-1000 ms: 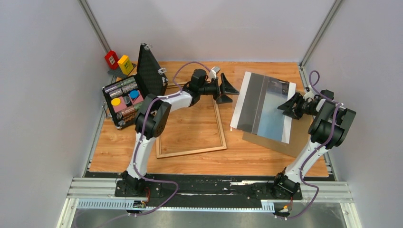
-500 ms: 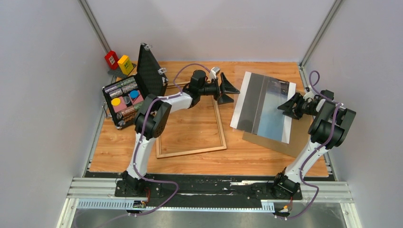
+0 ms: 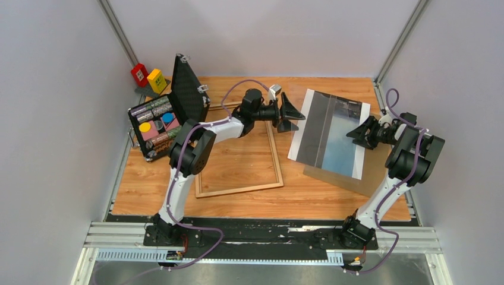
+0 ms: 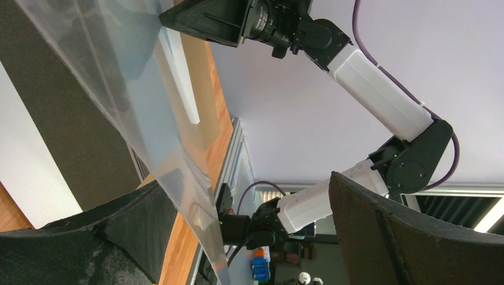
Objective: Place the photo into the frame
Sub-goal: Pick up the photo frame item at the center of the board.
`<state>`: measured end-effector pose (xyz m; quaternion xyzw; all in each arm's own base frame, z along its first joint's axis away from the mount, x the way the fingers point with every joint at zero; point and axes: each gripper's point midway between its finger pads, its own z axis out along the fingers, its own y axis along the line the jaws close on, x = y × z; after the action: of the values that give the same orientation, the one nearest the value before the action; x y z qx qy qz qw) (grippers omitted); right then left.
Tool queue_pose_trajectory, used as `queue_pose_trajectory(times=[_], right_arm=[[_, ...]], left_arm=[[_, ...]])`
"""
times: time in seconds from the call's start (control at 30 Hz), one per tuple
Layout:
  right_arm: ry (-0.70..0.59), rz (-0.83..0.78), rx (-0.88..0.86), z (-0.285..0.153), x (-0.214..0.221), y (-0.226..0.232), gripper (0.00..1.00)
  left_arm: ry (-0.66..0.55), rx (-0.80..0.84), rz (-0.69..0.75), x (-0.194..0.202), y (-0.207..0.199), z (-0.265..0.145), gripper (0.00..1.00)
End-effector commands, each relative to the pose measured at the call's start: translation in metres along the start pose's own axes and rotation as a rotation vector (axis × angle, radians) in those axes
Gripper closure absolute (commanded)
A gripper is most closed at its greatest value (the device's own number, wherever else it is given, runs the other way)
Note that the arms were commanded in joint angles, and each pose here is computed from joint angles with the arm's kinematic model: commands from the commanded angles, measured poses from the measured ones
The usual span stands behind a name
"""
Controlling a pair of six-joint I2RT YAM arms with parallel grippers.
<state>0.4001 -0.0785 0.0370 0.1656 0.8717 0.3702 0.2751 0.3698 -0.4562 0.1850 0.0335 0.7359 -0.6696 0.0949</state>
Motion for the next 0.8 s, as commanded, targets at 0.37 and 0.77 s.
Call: queue_pose_trajectory(times=[0.37, 0.77], right_arm=[[0.069, 0.037, 0.088, 0.008, 0.029, -0.019, 0.41], [0.060, 0.026, 0.083, 0.006, 0.026, -0.015, 0.40]], left_arm=[[0.006, -0.263, 0.096, -0.002, 0.045, 0.010, 0.11], [0.027, -0.309, 0.115, -0.003, 0.067, 0.024, 0.54]])
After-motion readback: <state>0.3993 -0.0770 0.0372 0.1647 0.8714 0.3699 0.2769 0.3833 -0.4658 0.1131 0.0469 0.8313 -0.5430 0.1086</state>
